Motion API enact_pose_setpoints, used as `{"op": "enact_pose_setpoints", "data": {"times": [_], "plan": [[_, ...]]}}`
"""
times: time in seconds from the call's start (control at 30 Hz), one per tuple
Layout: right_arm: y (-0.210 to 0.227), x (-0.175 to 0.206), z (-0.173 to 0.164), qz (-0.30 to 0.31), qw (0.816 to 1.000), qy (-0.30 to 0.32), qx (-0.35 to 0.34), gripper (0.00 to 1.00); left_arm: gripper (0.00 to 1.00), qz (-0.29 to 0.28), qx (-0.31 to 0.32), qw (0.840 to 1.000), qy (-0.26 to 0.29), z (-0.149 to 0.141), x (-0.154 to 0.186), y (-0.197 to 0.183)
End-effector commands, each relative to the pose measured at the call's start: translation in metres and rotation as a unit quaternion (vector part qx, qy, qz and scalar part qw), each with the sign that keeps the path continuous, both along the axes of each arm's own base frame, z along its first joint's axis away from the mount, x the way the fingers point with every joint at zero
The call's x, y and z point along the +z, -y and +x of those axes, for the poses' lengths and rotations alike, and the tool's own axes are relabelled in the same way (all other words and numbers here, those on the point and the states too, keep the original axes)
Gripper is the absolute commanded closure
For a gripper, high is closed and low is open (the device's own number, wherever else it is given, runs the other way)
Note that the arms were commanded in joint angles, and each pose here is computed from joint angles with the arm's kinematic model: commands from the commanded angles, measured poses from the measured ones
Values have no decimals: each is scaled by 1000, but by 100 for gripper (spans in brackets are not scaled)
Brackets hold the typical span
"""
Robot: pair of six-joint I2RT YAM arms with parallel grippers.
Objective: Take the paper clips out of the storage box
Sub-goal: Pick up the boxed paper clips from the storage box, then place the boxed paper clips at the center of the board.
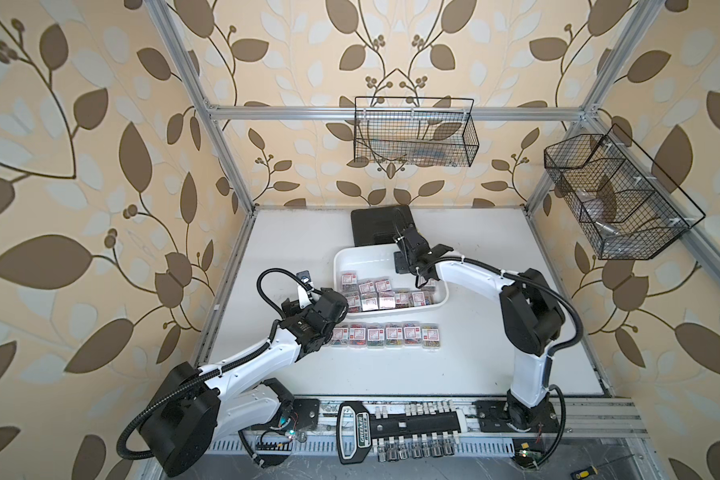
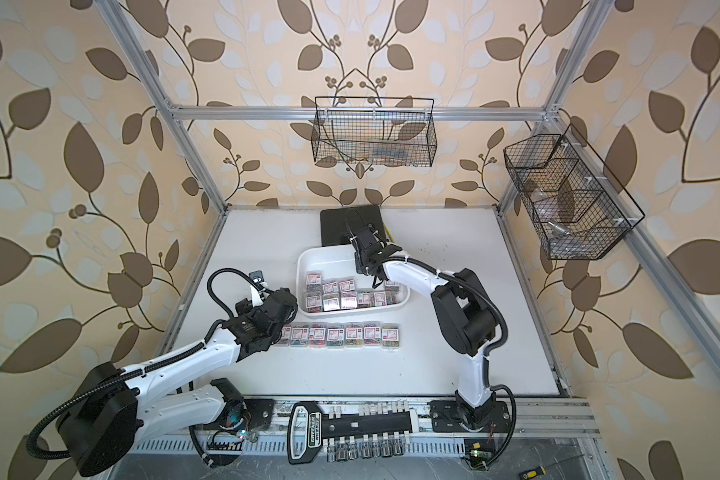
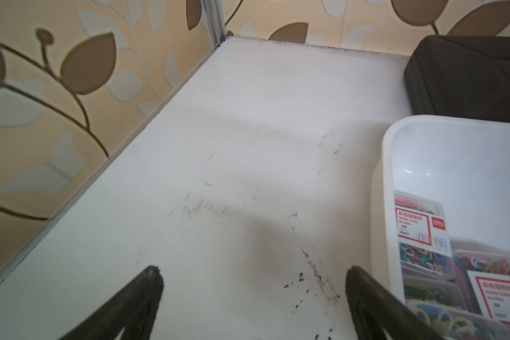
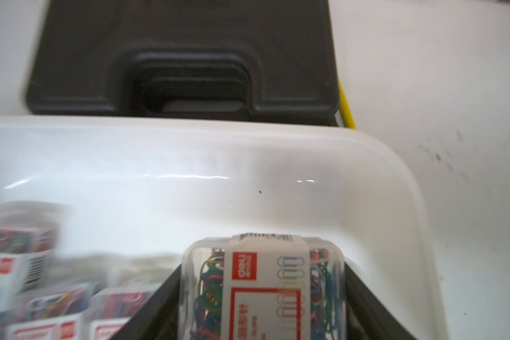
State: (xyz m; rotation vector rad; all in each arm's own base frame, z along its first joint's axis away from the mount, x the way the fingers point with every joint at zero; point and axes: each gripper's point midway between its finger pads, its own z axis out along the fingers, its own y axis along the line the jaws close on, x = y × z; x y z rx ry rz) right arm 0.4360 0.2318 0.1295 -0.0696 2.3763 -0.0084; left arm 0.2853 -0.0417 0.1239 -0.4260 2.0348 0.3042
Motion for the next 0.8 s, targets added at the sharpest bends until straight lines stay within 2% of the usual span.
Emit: {"op": "enact_pose_setpoints", "data": {"times": [0.0,0.27,0.5,0.77], "plan": [[16,33,-20,7,999,37,-16,35,1,-13,11,1000,21,3,13,-2],[86,54,-90,71,989,97,-91,38,1,-13,12,1000,22,3,13,-2],[156,21,-152,128,969,112,-177,39,1,-15,12,1000,24,2,14,-3],[157,-37,-181,156,971,53,-173,39,1,-16,15,999,28,1,15,-4]]}}
